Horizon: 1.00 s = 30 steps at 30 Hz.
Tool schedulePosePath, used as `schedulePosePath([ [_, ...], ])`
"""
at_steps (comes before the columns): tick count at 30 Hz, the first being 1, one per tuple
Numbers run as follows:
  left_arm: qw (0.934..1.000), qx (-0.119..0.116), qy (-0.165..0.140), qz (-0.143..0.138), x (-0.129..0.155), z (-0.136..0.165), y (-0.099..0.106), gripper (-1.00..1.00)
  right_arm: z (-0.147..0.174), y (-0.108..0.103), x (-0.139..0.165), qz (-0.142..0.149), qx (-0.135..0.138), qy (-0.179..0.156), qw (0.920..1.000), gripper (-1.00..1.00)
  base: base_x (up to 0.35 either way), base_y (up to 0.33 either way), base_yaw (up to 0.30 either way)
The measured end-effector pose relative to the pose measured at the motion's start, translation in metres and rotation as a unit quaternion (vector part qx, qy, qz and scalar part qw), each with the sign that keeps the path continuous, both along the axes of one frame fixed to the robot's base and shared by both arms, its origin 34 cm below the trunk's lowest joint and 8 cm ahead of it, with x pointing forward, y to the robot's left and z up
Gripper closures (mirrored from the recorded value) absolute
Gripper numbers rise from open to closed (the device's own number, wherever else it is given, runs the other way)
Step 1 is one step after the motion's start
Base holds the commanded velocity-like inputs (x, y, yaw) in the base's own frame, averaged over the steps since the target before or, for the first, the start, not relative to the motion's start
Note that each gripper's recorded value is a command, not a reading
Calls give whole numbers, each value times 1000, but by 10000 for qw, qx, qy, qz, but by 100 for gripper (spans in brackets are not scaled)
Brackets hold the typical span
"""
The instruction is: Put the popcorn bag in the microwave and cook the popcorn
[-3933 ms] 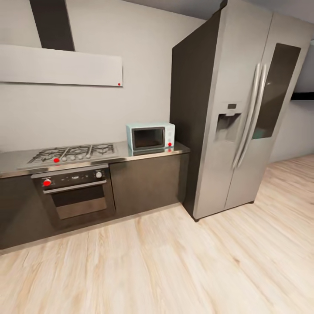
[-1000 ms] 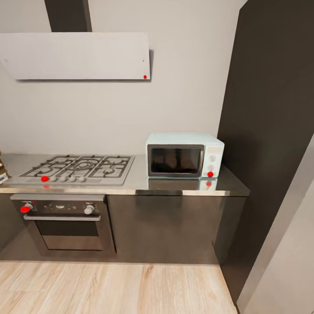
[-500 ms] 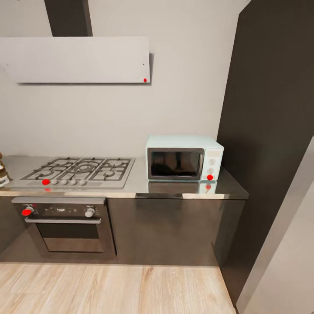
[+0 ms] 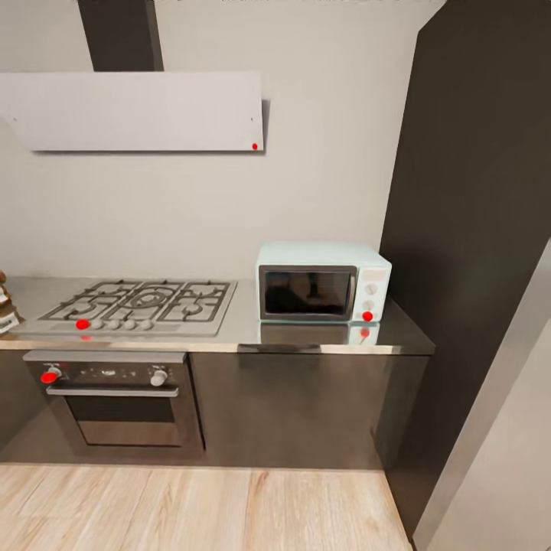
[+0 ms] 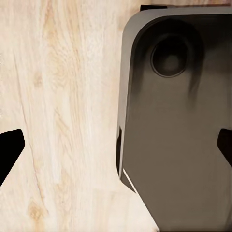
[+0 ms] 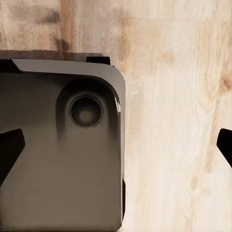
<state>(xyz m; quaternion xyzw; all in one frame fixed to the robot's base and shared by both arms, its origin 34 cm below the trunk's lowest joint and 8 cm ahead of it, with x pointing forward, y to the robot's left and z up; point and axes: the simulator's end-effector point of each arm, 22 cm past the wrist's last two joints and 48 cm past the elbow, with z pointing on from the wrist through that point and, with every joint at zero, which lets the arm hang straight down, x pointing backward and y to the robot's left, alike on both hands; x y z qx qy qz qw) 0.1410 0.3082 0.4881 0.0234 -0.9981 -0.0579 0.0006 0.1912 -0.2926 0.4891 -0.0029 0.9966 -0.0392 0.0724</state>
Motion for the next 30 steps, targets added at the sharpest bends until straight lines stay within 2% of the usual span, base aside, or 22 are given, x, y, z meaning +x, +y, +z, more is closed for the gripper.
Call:
schedulePosePath([
  [14, 10000, 8, -5, 5, 0, 21, 1, -100, 22, 2, 10, 18, 38, -142, 9999, -100, 0, 0, 0],
  [26, 9999, 13, -131, -1, 10, 37, 1, -100, 39, 1, 11, 17, 32, -190, 9998, -100, 0, 0, 0],
  [30, 9999, 13, -130, -1, 10, 43, 1, -100, 47, 1, 25, 30, 30, -486, 9988, -100, 0, 0, 0],
])
